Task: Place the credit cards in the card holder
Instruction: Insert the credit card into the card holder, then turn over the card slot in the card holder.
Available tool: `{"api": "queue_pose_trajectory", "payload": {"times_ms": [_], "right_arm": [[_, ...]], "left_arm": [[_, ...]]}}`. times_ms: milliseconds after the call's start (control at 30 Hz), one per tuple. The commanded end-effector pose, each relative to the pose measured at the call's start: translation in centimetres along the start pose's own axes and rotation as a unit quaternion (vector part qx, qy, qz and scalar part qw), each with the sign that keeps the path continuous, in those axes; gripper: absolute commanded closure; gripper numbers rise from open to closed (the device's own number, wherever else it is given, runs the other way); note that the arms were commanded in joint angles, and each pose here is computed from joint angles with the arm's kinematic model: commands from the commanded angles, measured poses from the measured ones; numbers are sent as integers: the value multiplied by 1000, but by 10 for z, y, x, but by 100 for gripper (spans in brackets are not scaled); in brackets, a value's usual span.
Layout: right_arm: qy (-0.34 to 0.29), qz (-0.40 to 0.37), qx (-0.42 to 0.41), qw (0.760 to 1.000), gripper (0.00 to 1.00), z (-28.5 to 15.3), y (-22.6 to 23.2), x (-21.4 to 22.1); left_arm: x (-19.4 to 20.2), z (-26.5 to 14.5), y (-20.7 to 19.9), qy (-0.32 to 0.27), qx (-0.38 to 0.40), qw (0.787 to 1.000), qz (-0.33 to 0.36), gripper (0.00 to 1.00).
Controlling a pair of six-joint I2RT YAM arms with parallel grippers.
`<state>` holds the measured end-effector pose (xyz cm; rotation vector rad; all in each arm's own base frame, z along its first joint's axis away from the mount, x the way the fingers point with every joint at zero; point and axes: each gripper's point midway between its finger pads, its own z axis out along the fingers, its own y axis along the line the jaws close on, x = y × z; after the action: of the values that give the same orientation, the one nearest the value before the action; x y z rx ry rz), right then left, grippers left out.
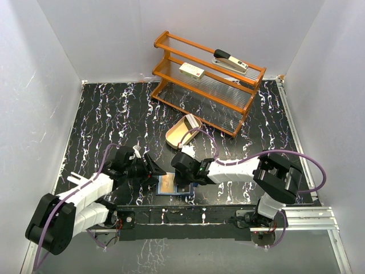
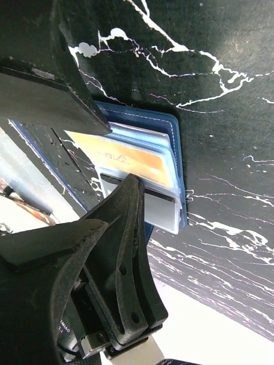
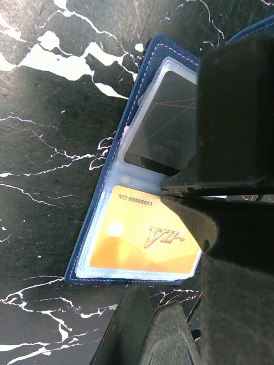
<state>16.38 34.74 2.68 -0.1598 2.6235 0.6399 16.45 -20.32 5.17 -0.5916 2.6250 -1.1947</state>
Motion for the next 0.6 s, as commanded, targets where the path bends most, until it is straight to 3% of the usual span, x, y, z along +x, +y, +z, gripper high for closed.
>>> {"api": "queue_pose_trajectory", "payload": {"times_ms": [0,567], "right_arm": [[-9,3,4,1000,99,5,-4,1],[-1,4,2,1000,99,8,-10,9]], "left_arm": [[5,2,-3,20,22,999,12,41],[9,10,1,32,36,999,16,45]]}}
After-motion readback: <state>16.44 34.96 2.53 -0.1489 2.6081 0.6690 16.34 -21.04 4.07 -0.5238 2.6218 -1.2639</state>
